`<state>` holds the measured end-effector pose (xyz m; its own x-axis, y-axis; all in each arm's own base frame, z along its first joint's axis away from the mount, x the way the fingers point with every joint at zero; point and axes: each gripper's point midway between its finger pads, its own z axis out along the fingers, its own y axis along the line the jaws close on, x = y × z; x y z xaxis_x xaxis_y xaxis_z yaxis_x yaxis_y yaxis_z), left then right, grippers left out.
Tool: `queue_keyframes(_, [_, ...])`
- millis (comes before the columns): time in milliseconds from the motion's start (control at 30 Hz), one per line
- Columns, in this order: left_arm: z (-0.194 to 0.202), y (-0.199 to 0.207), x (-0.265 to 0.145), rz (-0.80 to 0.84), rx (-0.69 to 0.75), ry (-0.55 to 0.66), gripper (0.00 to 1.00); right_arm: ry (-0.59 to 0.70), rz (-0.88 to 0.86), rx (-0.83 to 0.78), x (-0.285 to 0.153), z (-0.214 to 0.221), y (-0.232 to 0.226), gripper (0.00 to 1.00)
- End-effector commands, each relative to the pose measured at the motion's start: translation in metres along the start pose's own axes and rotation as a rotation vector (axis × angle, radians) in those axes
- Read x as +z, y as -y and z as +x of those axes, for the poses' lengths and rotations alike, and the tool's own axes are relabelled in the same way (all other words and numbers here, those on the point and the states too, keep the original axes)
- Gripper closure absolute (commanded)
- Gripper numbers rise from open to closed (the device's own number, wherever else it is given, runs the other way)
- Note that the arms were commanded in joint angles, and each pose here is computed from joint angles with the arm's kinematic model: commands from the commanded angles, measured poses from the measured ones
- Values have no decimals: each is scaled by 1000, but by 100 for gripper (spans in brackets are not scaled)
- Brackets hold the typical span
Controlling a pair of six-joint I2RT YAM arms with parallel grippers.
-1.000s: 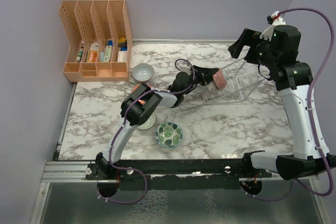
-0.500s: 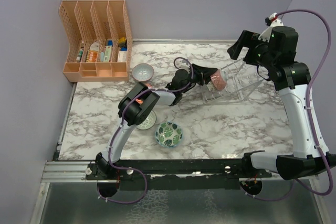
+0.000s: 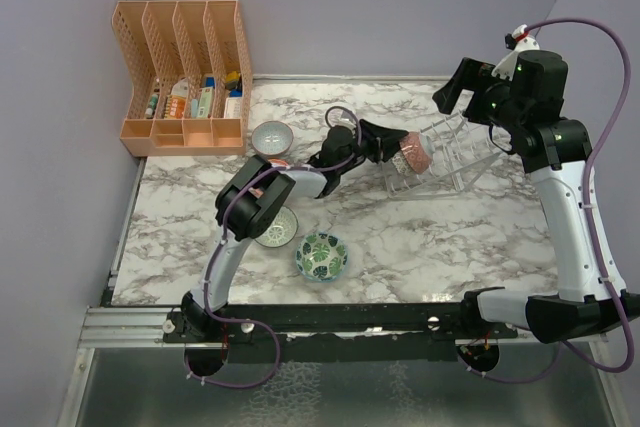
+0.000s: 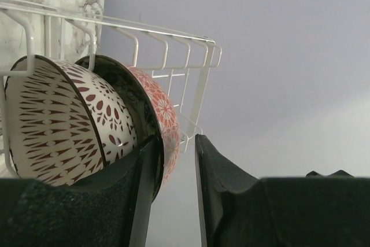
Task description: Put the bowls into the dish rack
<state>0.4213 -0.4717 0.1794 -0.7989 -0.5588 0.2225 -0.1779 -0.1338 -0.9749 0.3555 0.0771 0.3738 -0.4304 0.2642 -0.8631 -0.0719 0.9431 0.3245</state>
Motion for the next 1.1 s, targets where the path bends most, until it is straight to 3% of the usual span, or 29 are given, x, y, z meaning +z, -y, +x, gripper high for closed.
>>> queue_keyframes(0, [11, 26, -12, 4, 60, -44, 64, 44, -18, -9, -6, -9, -2, 0])
queue_keyframes(367, [-9, 29, -54, -60, 113, 7, 59, 48, -43, -2, -9, -8, -7, 0])
queue_keyframes(533, [-15, 38, -74, -97, 204, 22, 55, 57, -61, -4, -13, -10, -10, 0])
queue_keyframes(700, [-32, 55, -103, -206, 451, 53, 45, 56, -68, -8, -16, -8, -11, 0])
queue_keyframes(900, [-66, 51, -160, -554, 809, 145, 39, 49, -80, -8, -18, -2, -12, 0])
queue_keyframes(1067, [-102, 29, -221, -856, 1000, 257, 31, 40, -92, -2, -19, 2, -13, 0])
